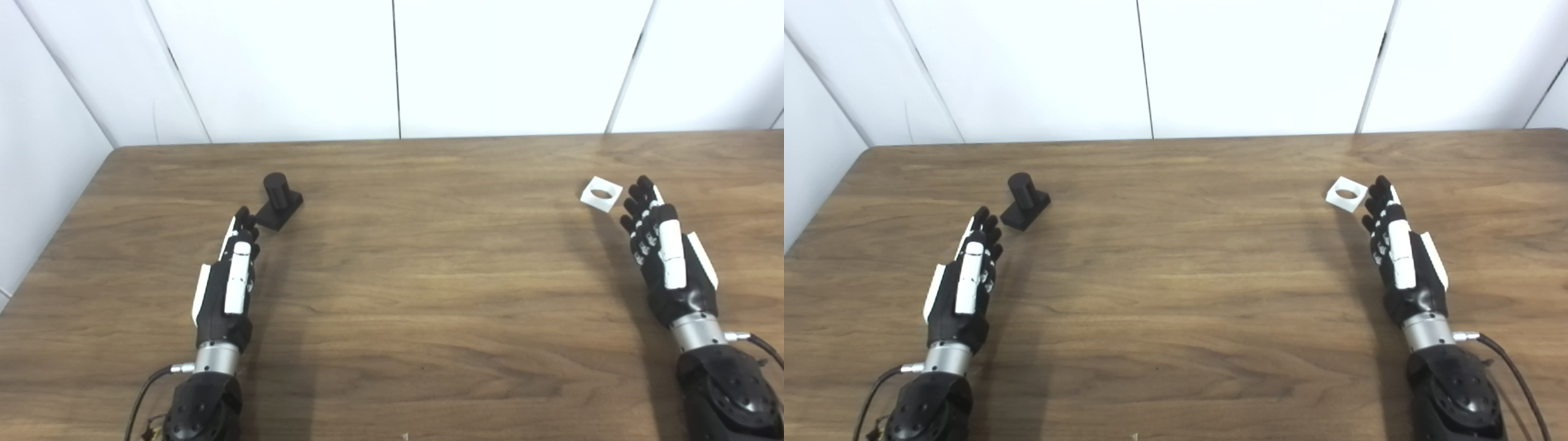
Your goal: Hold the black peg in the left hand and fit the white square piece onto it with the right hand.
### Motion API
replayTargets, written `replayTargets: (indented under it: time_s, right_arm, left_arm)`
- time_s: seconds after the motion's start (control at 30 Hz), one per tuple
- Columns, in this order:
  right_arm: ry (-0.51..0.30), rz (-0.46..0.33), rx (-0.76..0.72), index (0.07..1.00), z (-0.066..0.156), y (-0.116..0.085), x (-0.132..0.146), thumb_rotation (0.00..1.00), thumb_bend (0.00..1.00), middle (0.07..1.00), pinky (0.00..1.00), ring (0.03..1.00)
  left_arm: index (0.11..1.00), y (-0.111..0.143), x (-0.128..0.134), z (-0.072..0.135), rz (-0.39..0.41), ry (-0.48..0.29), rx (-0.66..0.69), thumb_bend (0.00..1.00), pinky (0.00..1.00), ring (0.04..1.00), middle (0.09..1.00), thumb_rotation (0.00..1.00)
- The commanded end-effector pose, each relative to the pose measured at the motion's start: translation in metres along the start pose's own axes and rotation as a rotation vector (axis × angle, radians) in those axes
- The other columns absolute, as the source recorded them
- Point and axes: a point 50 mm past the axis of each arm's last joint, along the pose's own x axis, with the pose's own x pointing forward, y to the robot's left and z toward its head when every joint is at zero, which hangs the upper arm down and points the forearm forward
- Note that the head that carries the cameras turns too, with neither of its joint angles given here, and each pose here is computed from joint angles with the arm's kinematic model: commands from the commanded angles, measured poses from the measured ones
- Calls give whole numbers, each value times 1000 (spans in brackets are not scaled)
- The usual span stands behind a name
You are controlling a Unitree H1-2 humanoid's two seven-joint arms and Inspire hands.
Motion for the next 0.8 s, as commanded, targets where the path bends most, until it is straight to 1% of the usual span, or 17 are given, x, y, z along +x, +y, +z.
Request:
replayTargets:
  time_s: [0.0, 0.2, 0.3, 0.33, 0.43, 0.53, 0.63, 0.7, 0.77]
  right_arm:
    - [21, 6, 12, 1000, -11, 2, -5, 1000, 590, 1000, 1000, 1000]
    - [21, 3, 30, 1000, -11, 2, -4, 1000, 595, 1000, 1000, 1000]
    - [22, 11, 26, 1000, -12, 2, -3, 1000, 596, 1000, 1000, 1000]
    - [23, 13, 25, 1000, -12, 2, -3, 1000, 598, 1000, 1000, 1000]
    - [23, 21, 29, 1000, -13, 3, -2, 1000, 595, 1000, 1000, 1000]
    - [24, 22, 34, 1000, -14, 4, -2, 1000, 598, 1000, 1000, 1000]
    - [19, 25, 41, 1000, -15, 5, -2, 1000, 592, 1000, 1000, 1000]
    - [17, 26, 45, 1000, -16, 6, -1, 1000, 589, 1000, 1000, 1000]
    - [14, 30, 51, 1000, -16, 7, -1, 1000, 588, 1000, 1000, 1000]
  left_arm:
    - [1000, -1, 11, 16, -18, -86, 14, 382, 1000, 1000, 1000, 897]
    - [1000, -1, 12, 18, -4, -88, 18, 375, 1000, 1000, 1000, 879]
    - [1000, 0, 13, 21, 0, -96, 37, 419, 1000, 1000, 1000, 860]
    - [1000, 0, 13, 21, 5, -100, 49, 425, 1000, 1000, 1000, 836]
    - [1000, 1, 14, 25, 38, -112, 137, 448, 1000, 1000, 1000, 804]
    - [1000, 1, 14, 30, 60, -121, 226, 458, 993, 1000, 1000, 744]
    - [1000, 2, 13, 37, 70, -134, 374, 497, 892, 994, 1000, 716]
    - [1000, 3, 12, 42, 67, -140, 415, 510, 851, 998, 1000, 674]
    - [1000, 3, 11, 47, 65, -148, 443, 530, 837, 999, 1000, 619]
